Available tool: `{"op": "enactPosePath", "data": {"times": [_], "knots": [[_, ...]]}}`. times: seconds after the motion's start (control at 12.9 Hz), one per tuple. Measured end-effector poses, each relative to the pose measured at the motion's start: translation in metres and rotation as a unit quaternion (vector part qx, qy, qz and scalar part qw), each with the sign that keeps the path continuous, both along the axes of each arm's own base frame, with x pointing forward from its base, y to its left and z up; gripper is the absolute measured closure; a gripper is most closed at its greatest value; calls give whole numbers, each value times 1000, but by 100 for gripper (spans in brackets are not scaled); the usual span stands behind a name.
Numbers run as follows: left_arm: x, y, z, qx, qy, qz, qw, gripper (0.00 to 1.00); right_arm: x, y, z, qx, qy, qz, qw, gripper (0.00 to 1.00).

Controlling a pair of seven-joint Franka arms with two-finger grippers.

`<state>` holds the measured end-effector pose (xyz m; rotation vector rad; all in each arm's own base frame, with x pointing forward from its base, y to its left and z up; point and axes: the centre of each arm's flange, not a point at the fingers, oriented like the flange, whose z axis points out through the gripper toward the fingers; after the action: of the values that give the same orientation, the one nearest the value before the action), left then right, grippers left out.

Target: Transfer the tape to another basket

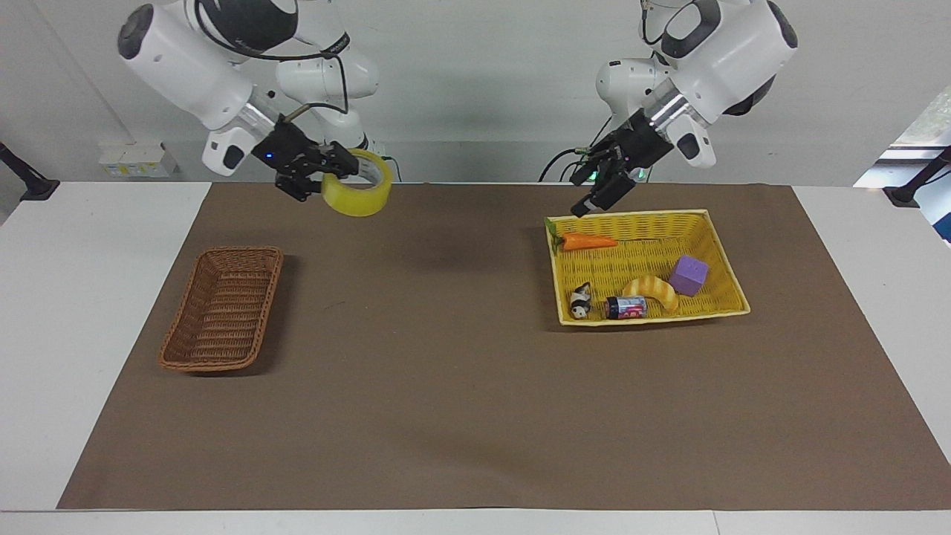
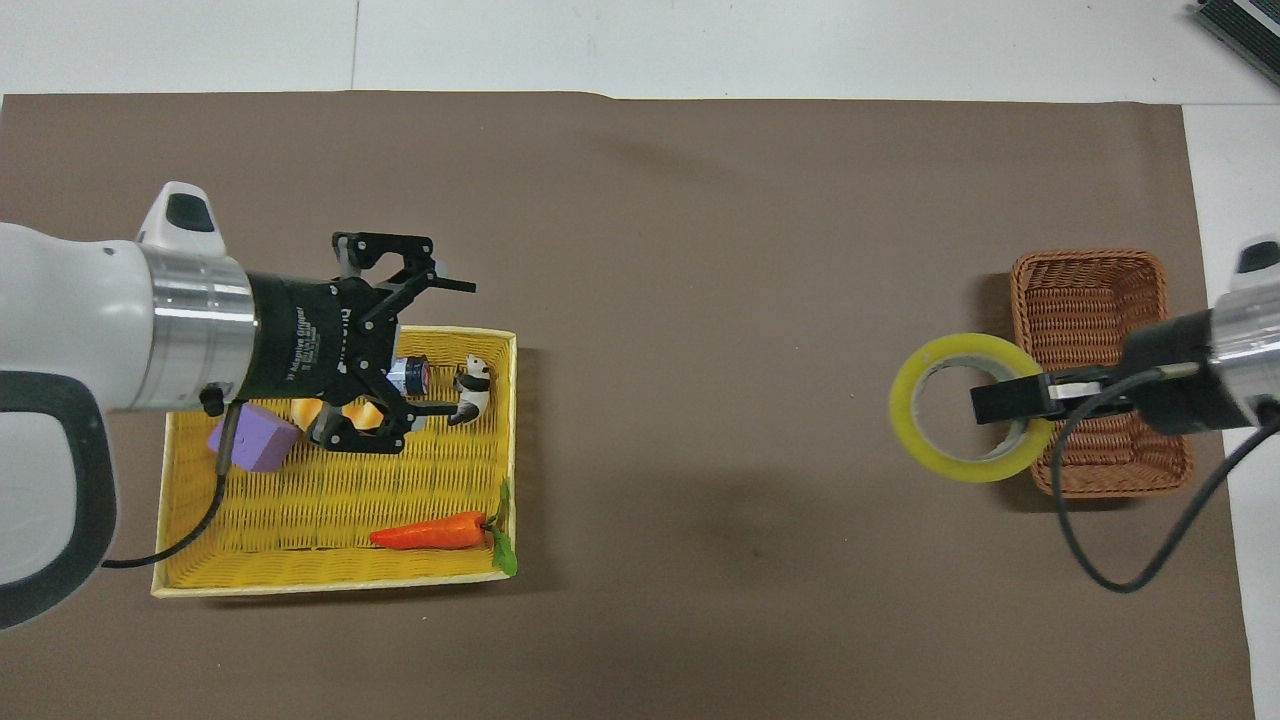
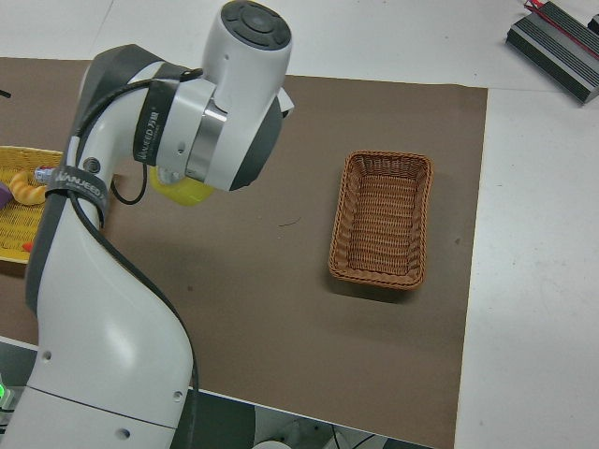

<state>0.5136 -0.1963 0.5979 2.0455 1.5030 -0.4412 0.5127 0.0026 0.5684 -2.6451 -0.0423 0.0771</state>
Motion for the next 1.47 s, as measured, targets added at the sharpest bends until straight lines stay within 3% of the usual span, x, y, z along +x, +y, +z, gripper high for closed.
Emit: {"op": "enactPosePath", "data": {"times": [0.15,0.31,0.54,0.85,1.16,1.24,1.31,1.47], "knots": [[9,35,-3,12,-19,-18,1000,0,8,-63,-18,-9,-13,-33,999,91],[13,61,-9,55,-56,-76,994,0,26,-109,-57,-27,-25,-50,998,91],[13,84,-15,119,-109,-190,968,0,49,-168,-129,-42,-43,-53,997,91],[12,98,-22,199,-171,-360,895,0,60,-214,-181,-54,-41,-83,994,92],[17,125,-17,259,-212,-502,798,0,53,-247,-212,-50,-33,-80,995,92],[20,129,-12,269,-218,-523,779,0,53,-247,-215,-48,-31,-79,995,92],[22,131,-7,276,-222,-533,769,0,54,-244,-217,-46,-29,-79,995,92],[26,137,-1,268,-212,-538,771,0,57,-238,-222,-43,-23,-81,996,92]]}}
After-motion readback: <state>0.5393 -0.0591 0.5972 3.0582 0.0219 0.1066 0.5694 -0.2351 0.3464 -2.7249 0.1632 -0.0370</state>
